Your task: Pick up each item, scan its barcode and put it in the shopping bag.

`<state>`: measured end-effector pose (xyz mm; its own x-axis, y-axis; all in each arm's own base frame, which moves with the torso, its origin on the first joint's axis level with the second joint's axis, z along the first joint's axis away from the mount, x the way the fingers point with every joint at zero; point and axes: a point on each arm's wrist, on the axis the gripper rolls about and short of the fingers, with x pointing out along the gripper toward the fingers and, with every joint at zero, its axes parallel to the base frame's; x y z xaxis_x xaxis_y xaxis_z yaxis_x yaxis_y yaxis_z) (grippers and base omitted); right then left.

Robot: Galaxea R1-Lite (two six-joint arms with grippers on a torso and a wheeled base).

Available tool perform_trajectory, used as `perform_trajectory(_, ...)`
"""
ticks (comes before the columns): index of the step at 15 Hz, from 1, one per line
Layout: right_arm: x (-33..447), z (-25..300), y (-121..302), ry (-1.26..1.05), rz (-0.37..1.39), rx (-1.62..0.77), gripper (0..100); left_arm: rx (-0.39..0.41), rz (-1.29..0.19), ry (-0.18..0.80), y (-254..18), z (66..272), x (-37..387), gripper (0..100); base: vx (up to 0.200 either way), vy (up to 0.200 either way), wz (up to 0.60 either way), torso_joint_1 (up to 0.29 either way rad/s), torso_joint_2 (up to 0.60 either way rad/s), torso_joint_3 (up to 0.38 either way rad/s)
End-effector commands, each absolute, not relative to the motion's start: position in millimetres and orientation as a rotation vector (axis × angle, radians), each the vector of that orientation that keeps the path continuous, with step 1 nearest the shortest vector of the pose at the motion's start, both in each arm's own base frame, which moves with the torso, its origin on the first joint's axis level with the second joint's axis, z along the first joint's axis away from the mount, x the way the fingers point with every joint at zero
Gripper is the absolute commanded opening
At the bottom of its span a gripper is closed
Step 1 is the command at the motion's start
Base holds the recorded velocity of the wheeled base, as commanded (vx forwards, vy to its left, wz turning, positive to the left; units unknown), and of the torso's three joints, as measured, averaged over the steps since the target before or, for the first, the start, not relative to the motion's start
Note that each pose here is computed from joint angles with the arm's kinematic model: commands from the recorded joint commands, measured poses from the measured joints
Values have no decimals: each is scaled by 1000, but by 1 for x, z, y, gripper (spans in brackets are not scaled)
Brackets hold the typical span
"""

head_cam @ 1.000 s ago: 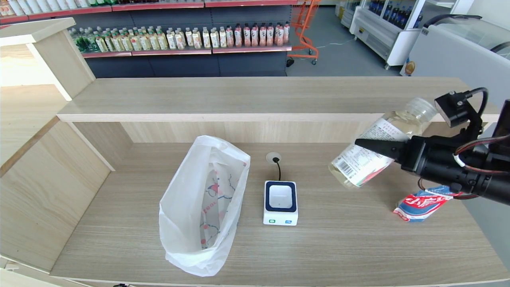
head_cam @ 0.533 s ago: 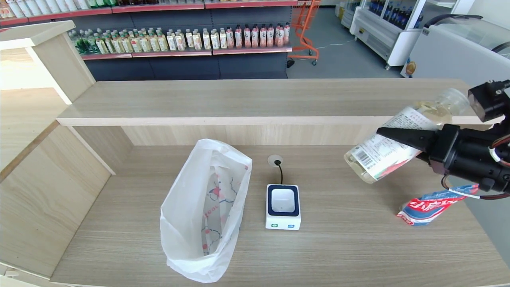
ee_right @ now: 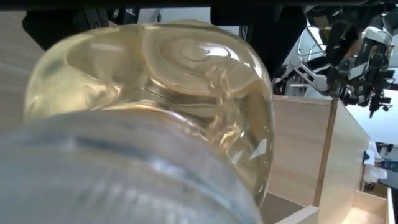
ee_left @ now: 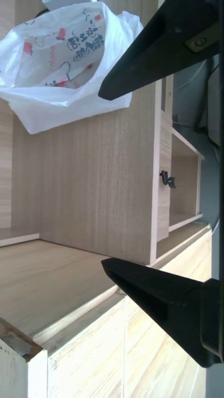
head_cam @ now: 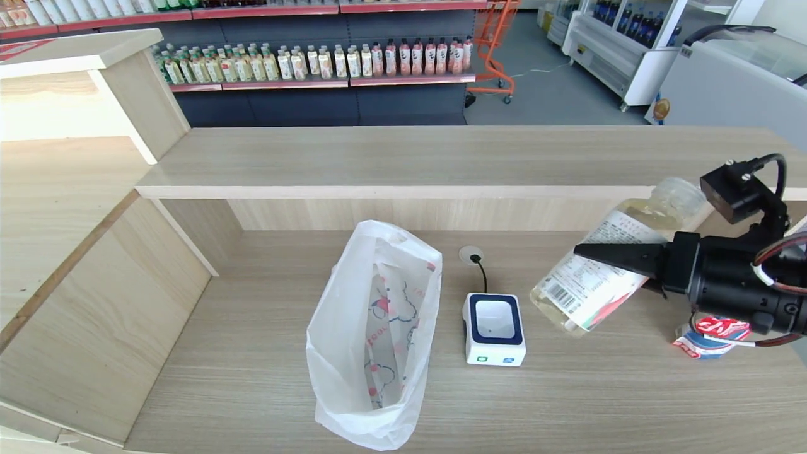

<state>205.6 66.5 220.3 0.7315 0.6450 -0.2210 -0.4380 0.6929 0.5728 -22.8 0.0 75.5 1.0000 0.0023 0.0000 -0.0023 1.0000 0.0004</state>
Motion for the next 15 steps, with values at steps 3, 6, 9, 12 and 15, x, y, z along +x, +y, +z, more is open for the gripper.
perform_trajectory(3,240,174,90,586,604,379,0,0,2,0,0,75,-23,100,0,0,0,0,0,0)
perform_trajectory(6,263,153,117,550,644,320,0,0,3,0,0,75,-23,100,0,0,0,0,0,0)
perform_trajectory(9,278,145,160,504,763,298,0,0,2,0,0,75,-23,100,0,0,0,0,0,0)
perform_trajectory(12,289,140,192,496,835,264,0,0,2,0,0,75,-23,100,0,0,0,0,0,0)
perform_trajectory(15,308,123,215,442,885,144,0,0,2,0,0,75,-23,100,0,0,0,0,0,0)
